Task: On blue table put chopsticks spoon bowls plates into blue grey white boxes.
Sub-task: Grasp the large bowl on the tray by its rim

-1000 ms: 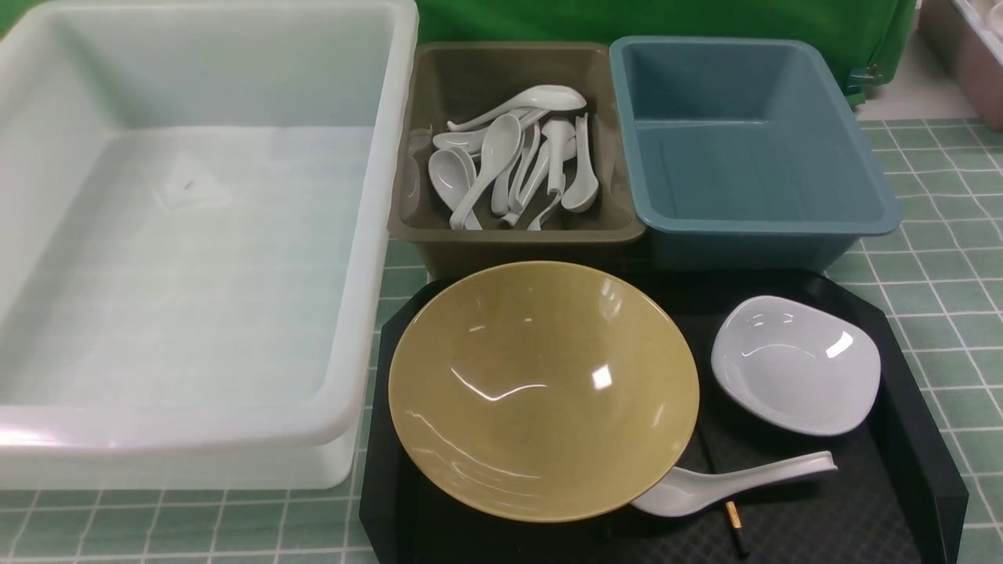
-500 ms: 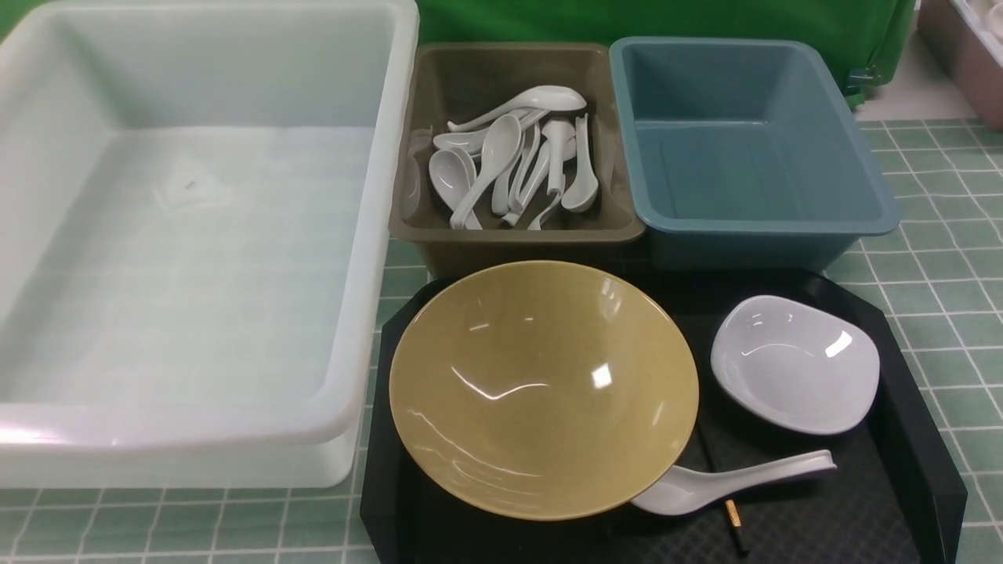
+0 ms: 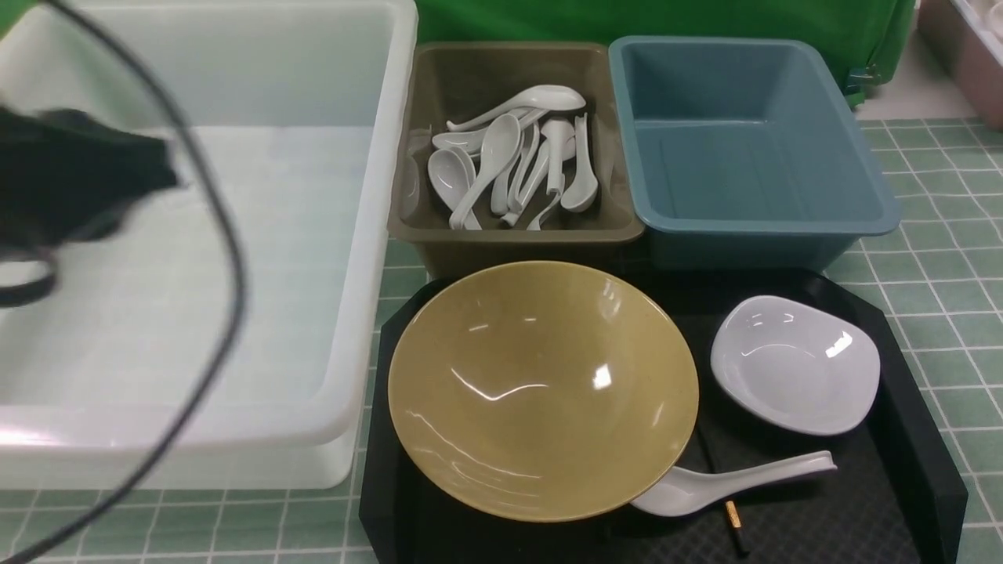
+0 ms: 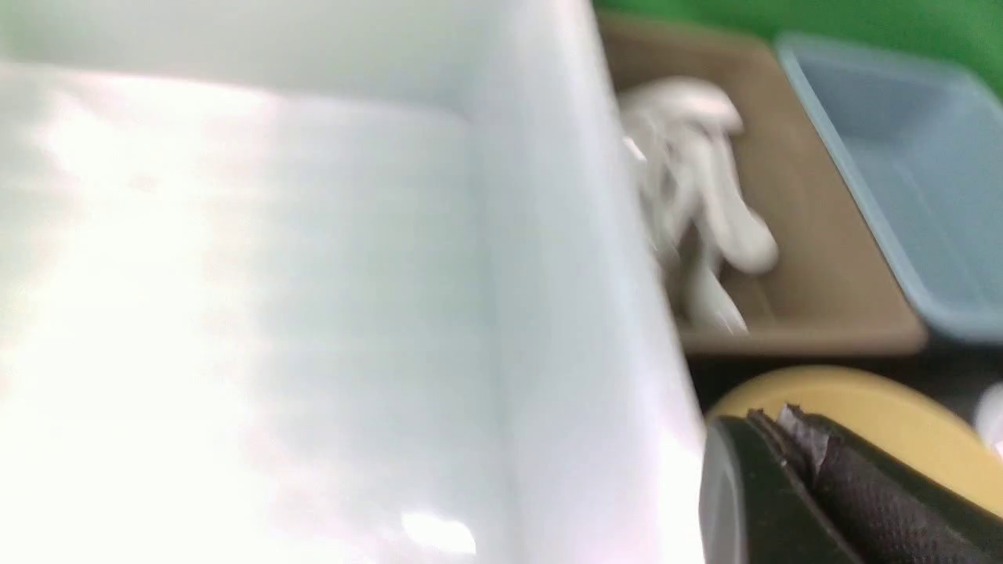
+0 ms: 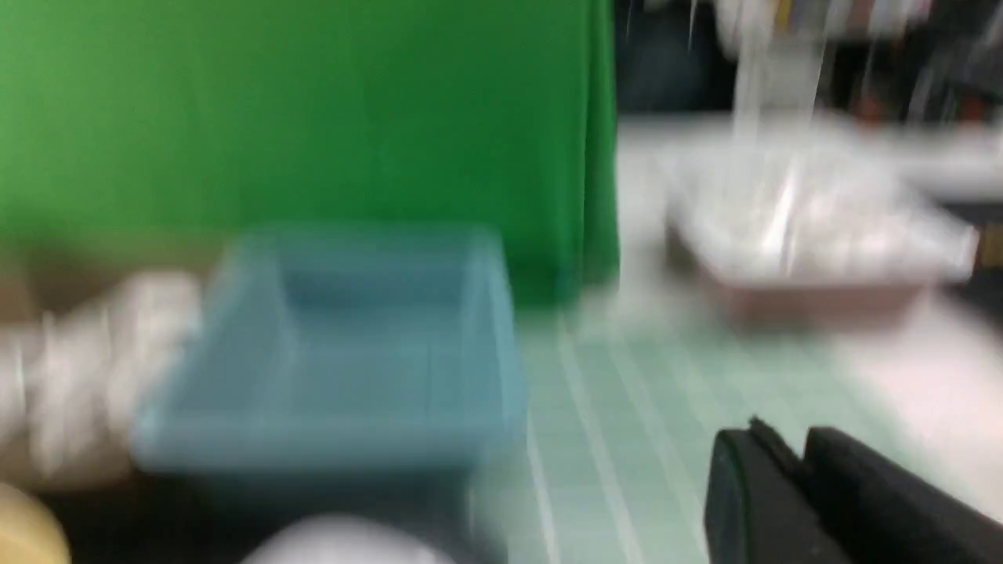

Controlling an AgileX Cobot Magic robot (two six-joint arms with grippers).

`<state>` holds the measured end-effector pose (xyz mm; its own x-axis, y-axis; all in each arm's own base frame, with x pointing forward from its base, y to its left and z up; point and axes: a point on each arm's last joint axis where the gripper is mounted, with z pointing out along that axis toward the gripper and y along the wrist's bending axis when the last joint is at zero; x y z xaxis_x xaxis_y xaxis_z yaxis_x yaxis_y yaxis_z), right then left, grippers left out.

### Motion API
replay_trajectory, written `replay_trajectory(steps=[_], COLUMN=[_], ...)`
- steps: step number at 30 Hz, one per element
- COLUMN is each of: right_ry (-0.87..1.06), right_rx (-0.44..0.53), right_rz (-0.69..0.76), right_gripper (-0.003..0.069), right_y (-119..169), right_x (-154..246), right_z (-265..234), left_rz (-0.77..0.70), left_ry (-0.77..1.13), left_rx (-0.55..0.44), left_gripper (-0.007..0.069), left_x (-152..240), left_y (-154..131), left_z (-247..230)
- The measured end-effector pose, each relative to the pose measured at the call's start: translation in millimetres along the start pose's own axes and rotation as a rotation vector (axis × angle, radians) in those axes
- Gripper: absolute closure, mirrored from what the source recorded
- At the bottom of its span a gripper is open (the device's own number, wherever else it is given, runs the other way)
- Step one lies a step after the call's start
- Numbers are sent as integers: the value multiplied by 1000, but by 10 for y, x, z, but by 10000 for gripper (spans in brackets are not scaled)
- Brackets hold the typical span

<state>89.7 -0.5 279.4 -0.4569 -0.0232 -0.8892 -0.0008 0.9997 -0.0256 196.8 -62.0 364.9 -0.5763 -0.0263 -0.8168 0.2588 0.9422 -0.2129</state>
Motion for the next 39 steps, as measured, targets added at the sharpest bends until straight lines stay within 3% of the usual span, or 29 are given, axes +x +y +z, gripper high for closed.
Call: replay_trajectory(steps=[4, 10, 15, 19, 24, 28, 31, 35, 37, 39], right_ry=[118, 276, 275, 227, 156, 153, 149, 143, 138, 135], right_rx=[-107, -218, -268, -272, -275, -275, -275, -276, -277, -278], right_rz=[-108, -129, -151, -144, -134, -134, -133, -133, -139, -154], right_gripper=[623, 623, 623, 623, 621, 619, 616, 616, 615, 614], right_y=[123, 273, 335, 343, 352, 353, 353, 355, 355, 355], right_x=[116, 384, 424, 381, 318, 315, 311, 306, 303, 301], right_z=[141, 321, 343, 352, 365, 366, 366, 367, 367, 367], left_rz=[233, 460, 581, 621, 574, 483, 400, 405, 432, 508], left_ry=[210, 443, 523, 616, 743, 795, 772, 712, 693, 690], left_rx=[245, 456, 453, 404, 350, 370, 468, 517, 513, 439], left_gripper=[624, 624, 624, 624, 624, 624, 622, 618, 613, 573], left_x=[-60, 34, 160, 366, 710, 797, 695, 463, 357, 161], left_y=[-544, -1267, -1560, -1586, -1587, -1660, -1897, -2047, -2061, -1989], left_z=[385, 910, 1398, 1865, 2436, 2594, 2563, 2477, 2444, 2384])
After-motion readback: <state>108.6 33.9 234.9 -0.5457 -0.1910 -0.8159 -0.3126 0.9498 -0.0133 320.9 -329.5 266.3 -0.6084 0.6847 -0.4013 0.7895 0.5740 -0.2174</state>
